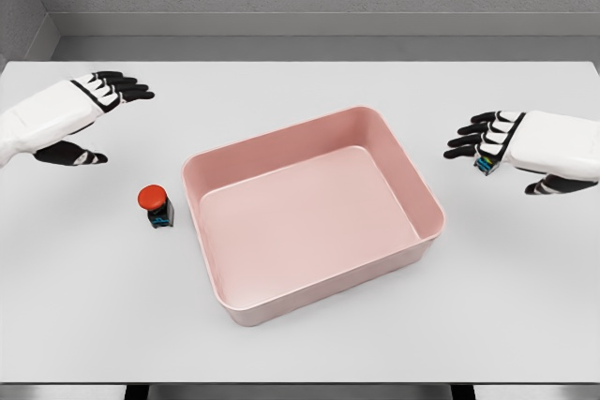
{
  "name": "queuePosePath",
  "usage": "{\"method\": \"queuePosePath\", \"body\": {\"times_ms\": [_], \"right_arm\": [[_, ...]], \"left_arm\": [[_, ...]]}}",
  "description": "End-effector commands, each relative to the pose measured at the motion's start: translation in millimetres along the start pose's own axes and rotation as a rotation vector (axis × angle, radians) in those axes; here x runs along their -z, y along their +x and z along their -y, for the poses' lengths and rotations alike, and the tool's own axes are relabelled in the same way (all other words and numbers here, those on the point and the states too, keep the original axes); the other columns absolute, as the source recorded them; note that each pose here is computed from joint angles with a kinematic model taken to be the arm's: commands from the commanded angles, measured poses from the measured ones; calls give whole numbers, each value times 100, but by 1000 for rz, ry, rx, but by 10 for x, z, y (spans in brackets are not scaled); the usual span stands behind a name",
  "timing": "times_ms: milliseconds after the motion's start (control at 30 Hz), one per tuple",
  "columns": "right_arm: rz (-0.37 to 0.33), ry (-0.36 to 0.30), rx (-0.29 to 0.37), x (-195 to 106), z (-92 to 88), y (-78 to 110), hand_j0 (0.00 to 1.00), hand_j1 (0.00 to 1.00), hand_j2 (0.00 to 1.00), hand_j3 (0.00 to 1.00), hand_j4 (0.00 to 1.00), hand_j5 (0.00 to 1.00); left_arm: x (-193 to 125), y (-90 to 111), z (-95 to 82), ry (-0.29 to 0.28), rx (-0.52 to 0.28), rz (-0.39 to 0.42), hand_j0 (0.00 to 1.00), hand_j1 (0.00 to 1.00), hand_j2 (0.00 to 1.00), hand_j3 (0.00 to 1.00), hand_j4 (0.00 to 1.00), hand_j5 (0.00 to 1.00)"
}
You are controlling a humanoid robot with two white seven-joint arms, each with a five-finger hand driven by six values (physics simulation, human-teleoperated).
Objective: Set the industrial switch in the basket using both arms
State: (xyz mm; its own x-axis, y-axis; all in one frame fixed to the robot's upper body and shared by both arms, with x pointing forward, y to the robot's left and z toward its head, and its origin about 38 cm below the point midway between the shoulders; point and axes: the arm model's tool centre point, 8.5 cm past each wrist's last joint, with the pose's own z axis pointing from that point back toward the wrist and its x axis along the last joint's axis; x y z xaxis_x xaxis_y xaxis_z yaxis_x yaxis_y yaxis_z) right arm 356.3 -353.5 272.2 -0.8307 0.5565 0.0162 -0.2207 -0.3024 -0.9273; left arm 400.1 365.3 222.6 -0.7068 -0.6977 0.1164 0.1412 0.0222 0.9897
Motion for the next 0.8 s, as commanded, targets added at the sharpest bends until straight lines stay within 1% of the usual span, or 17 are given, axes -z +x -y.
{"method": "queuePosePath", "body": {"times_ms": [0, 167, 233, 267, 300, 333, 367, 400, 433, 467, 500, 533, 567, 633, 667, 767], "right_arm": [[-2, -5, 5, -8, 12, -6, 100, 100, 100, 100, 100, 100], [-5, -14, 3, 25, 20, -34, 100, 100, 100, 100, 100, 100], [-34, -11, 6, -13, 10, -126, 100, 100, 100, 100, 100, 100], [-34, -22, 17, 27, -2, -150, 100, 100, 100, 100, 100, 100], [-82, -23, 34, 41, -22, -220, 100, 100, 100, 100, 100, 100], [-100, -31, 51, 107, -42, -248, 100, 100, 100, 100, 100, 100], [-137, -35, 71, 99, -84, -367, 100, 100, 100, 100, 100, 100], [-157, -55, 86, 160, -84, -481, 100, 100, 100, 100, 100, 100], [-167, -37, 100, 208, -119, -551, 100, 100, 100, 100, 100, 100], [-157, 1, 107, 259, -147, -544, 100, 100, 100, 100, 100, 100], [-155, 0, 111, 304, -147, -550, 100, 100, 100, 100, 100, 100], [-169, -2, 118, 335, -139, -607, 100, 100, 100, 100, 100, 100], [-180, 24, 137, 361, -207, -666, 100, 100, 100, 100, 100, 100], [-202, 49, 163, 382, -297, -751, 100, 100, 100, 100, 100, 100], [-224, 54, 164, 351, -306, -814, 100, 100, 100, 100, 100, 100], [-270, 66, 190, 414, -413, -990, 100, 100, 100, 100, 100, 100]], "left_arm": [[-12, 11, -17, 0, 0, 3, 100, 100, 100, 100, 100, 100], [-32, 22, 49, -12, -10, 2, 100, 100, 100, 100, 100, 100], [-49, 25, 103, -23, -20, -1, 100, 100, 100, 100, 100, 100], [-64, 24, 128, -35, -22, -3, 100, 100, 100, 100, 100, 100], [-101, 9, 140, -53, -19, -9, 100, 100, 100, 100, 100, 100], [-105, 11, 152, -56, -21, -9, 100, 100, 100, 100, 100, 100], [-112, 15, 179, -61, -26, -10, 100, 100, 100, 100, 100, 100], [-124, 17, 201, -66, -29, -11, 100, 100, 100, 100, 100, 100], [-142, 16, 223, -74, -32, -13, 100, 100, 100, 100, 100, 100], [-196, 3, 251, -90, -33, -22, 100, 100, 100, 100, 100, 100], [-208, 1, 258, -93, -34, -23, 100, 100, 100, 100, 100, 100], [-210, 2, 263, -94, -37, -23, 100, 100, 100, 100, 100, 100], [-256, -1, 299, -108, -41, -29, 100, 100, 100, 100, 100, 100], [-262, 43, 327, -116, -44, -18, 100, 100, 100, 100, 100, 100], [-273, 62, 350, -122, -47, -15, 100, 100, 100, 100, 100, 100], [-295, 114, 413, -135, -58, -5, 100, 100, 100, 100, 100, 100]]}}
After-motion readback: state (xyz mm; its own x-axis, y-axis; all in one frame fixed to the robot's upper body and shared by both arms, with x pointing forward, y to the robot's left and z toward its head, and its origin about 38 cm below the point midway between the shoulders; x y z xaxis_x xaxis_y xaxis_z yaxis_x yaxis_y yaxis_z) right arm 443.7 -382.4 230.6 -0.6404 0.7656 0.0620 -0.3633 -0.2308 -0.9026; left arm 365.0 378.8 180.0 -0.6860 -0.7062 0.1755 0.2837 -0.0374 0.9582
